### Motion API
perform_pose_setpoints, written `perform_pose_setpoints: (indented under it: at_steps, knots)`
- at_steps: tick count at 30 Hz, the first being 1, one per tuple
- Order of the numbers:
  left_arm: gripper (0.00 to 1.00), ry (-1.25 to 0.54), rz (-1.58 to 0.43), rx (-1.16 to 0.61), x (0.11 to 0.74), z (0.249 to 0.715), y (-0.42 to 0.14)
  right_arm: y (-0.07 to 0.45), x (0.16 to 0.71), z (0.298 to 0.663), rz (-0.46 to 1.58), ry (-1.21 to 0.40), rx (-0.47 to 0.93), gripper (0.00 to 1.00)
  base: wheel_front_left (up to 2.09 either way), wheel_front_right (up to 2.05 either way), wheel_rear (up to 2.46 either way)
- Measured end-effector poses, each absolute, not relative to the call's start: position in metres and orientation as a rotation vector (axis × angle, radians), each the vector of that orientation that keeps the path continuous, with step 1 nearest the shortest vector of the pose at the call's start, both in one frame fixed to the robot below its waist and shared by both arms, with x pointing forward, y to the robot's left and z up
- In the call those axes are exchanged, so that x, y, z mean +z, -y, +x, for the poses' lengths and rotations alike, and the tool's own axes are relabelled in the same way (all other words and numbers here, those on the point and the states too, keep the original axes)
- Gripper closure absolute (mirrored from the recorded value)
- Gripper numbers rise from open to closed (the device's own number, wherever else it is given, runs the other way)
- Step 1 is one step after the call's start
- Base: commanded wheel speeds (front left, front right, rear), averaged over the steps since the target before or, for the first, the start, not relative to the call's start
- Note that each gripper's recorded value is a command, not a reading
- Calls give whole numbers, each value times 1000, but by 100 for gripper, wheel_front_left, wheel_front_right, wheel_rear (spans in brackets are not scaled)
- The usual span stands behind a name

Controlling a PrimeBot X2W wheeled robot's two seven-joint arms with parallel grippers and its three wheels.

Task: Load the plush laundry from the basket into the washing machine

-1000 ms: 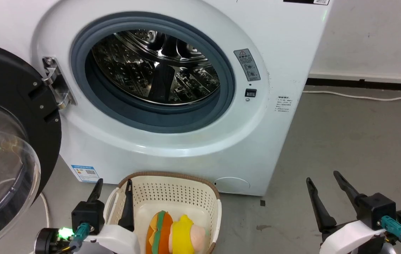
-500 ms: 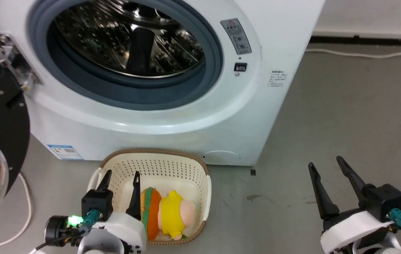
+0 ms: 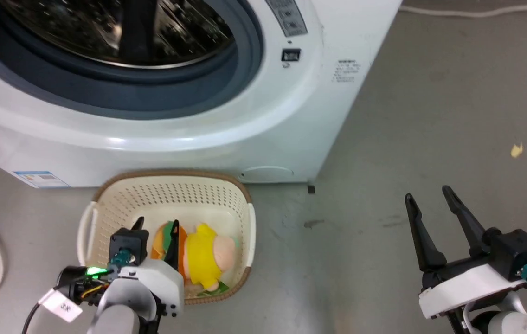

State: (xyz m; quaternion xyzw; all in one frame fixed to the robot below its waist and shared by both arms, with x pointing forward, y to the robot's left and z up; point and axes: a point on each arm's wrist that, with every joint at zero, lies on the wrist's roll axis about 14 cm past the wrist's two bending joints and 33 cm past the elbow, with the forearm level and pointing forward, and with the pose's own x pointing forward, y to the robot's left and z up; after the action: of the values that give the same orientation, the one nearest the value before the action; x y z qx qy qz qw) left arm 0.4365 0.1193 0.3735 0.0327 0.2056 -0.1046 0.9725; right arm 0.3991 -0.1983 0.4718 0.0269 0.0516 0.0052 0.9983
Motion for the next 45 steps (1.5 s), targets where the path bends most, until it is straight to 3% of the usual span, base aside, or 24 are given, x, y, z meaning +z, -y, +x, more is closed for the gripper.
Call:
perform_pose_setpoints:
  at_steps: [26,45]
  knots:
    - [0,-916,129,-290,227,442,-116,221,422,414,101,-194,-68,0,0,0,0]
    - [0,-1239,292,-349,142,452,-116,228,380,419,156,-264,-110,0,0,0,0]
